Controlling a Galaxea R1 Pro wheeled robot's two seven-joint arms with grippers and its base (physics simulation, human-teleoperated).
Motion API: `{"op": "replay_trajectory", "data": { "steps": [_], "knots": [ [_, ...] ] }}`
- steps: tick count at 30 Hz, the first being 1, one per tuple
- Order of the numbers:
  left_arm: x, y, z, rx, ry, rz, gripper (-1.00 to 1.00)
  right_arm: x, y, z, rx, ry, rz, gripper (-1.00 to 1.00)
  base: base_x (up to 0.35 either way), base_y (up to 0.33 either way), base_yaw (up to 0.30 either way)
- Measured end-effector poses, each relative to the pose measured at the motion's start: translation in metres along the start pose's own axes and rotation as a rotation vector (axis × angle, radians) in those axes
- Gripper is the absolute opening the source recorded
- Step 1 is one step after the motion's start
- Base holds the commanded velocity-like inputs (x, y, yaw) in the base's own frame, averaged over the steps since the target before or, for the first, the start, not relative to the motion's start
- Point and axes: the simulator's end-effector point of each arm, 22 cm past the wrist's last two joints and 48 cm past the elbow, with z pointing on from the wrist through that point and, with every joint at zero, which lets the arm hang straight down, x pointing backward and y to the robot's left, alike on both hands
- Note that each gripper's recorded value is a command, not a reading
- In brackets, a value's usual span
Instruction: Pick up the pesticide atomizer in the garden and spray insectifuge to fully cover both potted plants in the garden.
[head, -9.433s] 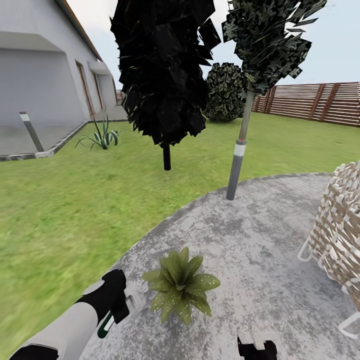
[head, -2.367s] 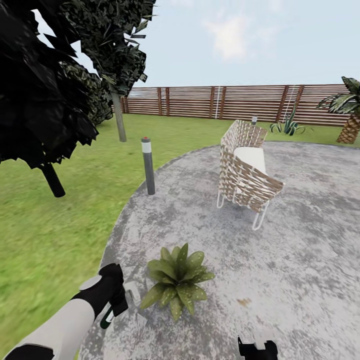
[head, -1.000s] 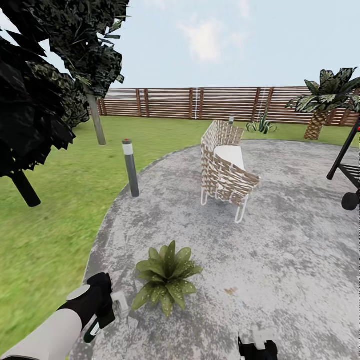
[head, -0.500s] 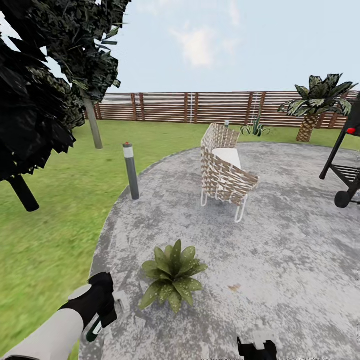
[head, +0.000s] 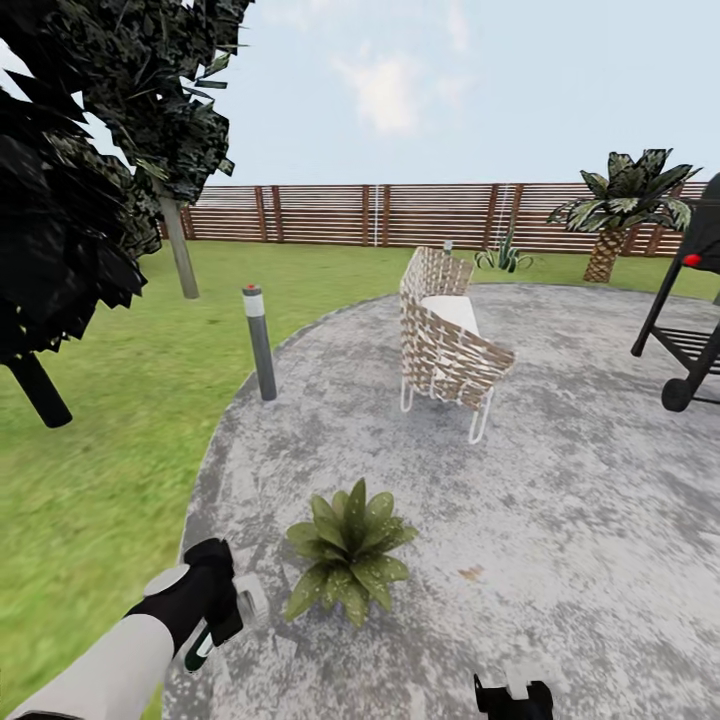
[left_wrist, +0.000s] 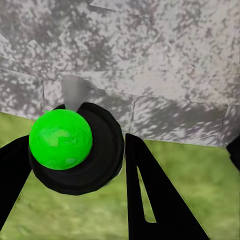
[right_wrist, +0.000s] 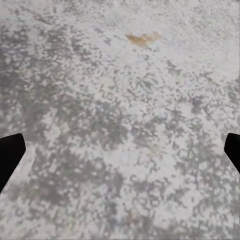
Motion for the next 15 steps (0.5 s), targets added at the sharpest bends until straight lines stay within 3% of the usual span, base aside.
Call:
{"op": "replay_trajectory", "data": {
  "steps": [3, 11, 15],
  "knots": [
    [-0.001, -0.001, 0.000, 0.003, -0.003, 0.000, -1.00, 0.000, 0.000, 0.000, 0.001, 0.001, 0.000, 1.00, 0.067, 0.053, -0.030],
    [0.009, -0.007, 0.008, 0.025, 0.008, 0.000, -1.00, 0.000, -0.001, 0.000, 0.002, 0.001, -0.001, 1.00, 0.003, 0.002, -0.257],
    [0.006, -0.007, 0.006, 0.022, 0.001, 0.002, -1.00, 0.000, -0.001, 0.000, 0.002, 0.001, 0.000, 1.00, 0.000, 0.000, -0.074]
  ]
}}
